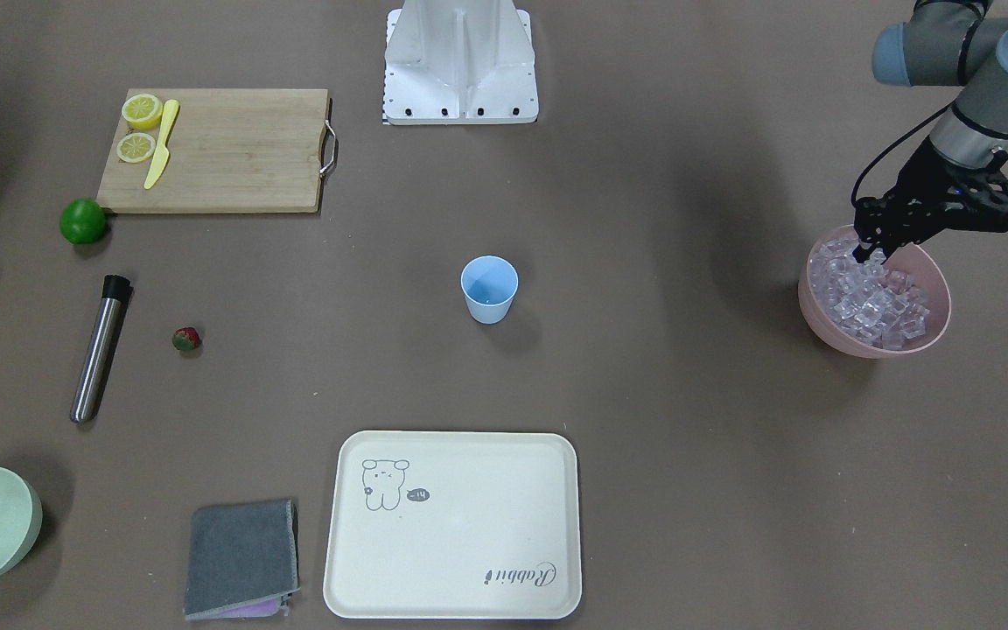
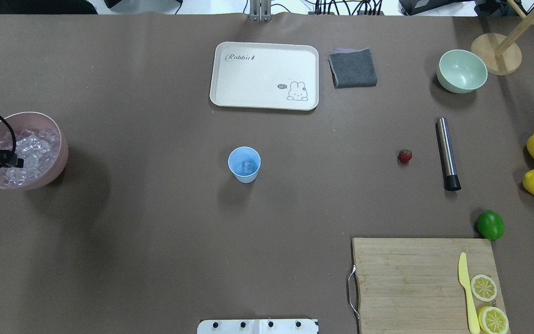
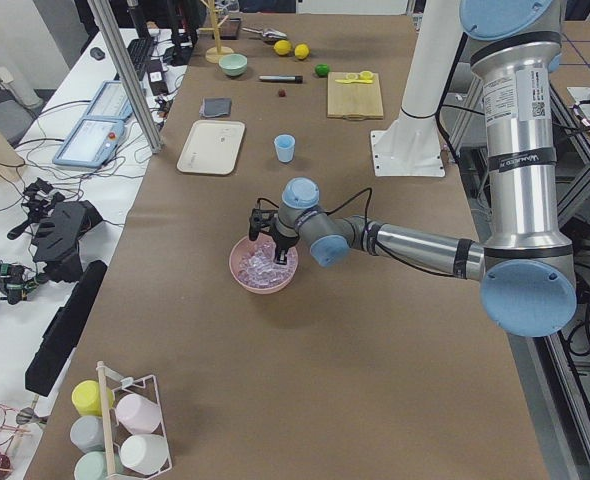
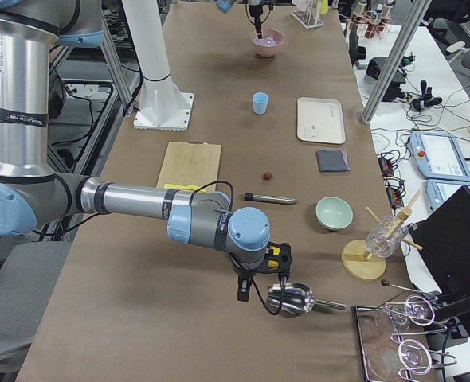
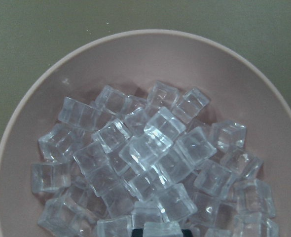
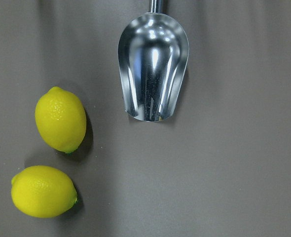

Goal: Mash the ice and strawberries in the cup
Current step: 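Grasp another ice cube with the left gripper and lift it, then carry the ice cube with the left gripper over the blue cup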

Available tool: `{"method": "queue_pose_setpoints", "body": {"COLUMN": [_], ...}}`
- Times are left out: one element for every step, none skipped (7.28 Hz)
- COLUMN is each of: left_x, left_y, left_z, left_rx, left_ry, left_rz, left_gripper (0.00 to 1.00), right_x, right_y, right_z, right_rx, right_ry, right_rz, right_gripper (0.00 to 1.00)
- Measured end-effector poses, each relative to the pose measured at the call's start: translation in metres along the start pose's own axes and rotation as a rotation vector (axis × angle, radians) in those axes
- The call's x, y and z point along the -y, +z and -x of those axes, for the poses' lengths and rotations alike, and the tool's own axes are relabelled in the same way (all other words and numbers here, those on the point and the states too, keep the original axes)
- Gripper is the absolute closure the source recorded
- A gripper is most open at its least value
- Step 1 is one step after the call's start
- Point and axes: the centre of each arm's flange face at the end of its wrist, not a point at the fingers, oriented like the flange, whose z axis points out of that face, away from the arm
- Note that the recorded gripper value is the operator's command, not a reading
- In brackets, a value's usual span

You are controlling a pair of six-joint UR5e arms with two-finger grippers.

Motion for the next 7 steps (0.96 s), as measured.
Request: {"method": "queue_pose_setpoints", "body": {"left_x": [0.015,0.033,0.056,0.085,0.117,0.137,0.138], "left_y": [-0.019,-0.037,-0.05,-0.058,-0.067,-0.073,-0.07], "left_z": [0.008,0.008,-0.009,-0.042,-0.094,-0.153,-0.217], "left_rx": [-0.008,-0.019,-0.04,-0.062,-0.091,-0.132,-0.176], "left_ry": [-0.017,-0.019,-0.009,-0.003,-0.019,-0.059,-0.099], "left_rz": [-0.04,-0.089,-0.132,-0.157,-0.167,-0.161,-0.145], "left_gripper": [1.0,1.0,1.0,1.0,1.0,1.0,1.0], "right_x": [0.001,0.002,0.003,0.003,0.004,0.004,0.004], "right_y": [-0.001,-0.002,-0.002,-0.003,-0.003,-0.003,-0.003], "right_z": [0.001,0.002,0.002,0.003,0.003,0.003,0.003], "right_rx": [0.0,0.001,0.001,0.002,0.003,0.004,0.004], "right_ry": [-0.002,-0.003,-0.003,-0.003,-0.004,-0.004,-0.003], "right_rz": [-0.002,-0.003,-0.004,-0.005,-0.005,-0.005,-0.005], "right_gripper": [0.0,0.0,0.0,0.0,0.0,0.0,0.0]}}
